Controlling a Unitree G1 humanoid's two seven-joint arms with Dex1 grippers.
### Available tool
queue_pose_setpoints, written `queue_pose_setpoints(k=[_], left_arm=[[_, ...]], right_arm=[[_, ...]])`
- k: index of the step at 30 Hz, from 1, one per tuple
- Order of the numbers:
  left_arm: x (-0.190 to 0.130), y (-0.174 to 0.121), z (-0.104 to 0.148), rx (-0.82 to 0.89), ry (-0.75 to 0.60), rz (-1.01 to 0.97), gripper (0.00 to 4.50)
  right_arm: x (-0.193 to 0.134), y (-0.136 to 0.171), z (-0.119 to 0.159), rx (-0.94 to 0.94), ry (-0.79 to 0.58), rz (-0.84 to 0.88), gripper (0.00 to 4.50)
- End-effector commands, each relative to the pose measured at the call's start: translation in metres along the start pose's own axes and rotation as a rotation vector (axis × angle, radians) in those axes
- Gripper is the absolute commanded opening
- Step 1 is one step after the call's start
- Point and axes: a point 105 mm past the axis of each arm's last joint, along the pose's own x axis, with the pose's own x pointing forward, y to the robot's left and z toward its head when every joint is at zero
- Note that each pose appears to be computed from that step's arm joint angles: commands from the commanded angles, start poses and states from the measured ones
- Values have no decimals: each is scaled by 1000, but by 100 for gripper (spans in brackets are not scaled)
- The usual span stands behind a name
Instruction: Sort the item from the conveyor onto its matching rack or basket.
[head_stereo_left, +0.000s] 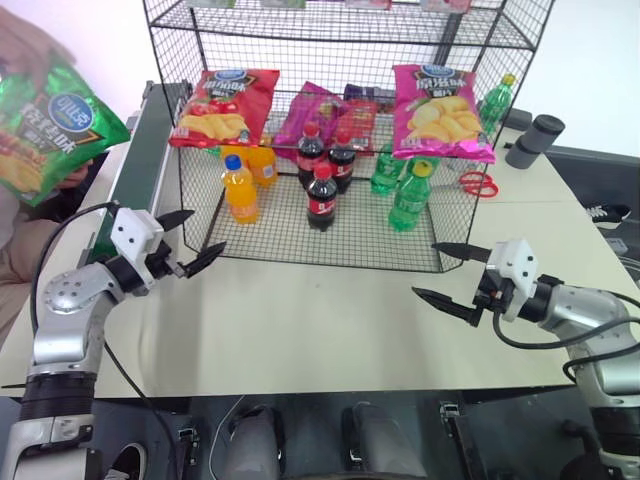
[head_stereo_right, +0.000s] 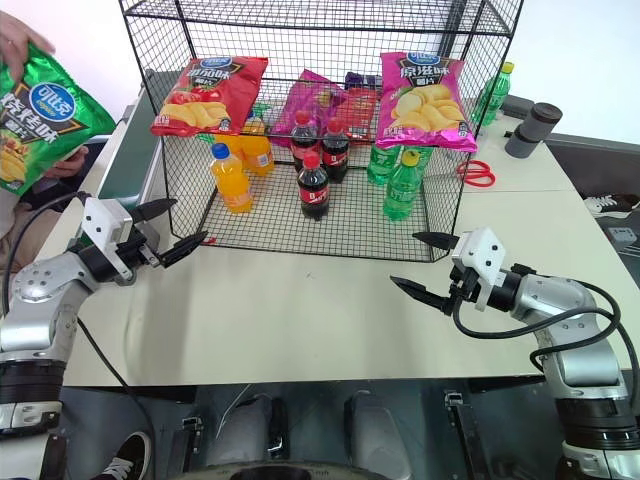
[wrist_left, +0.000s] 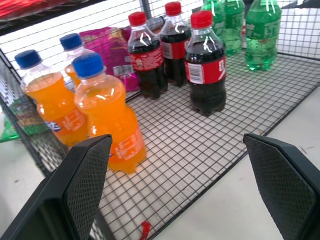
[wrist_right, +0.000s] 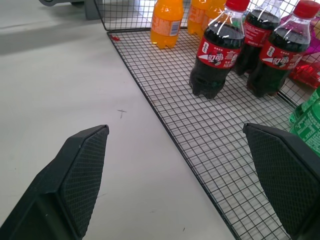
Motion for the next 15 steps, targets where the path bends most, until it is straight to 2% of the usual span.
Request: queue_pose_setpoints(k=[1, 15], left_arm=[[1, 4, 7, 30, -22, 6, 450], [1, 5, 9, 38, -25, 4, 450]], right_arm=[[-4, -4, 13, -31, -34, -20, 448], [-1, -5, 12, -51, -33, -15, 448]])
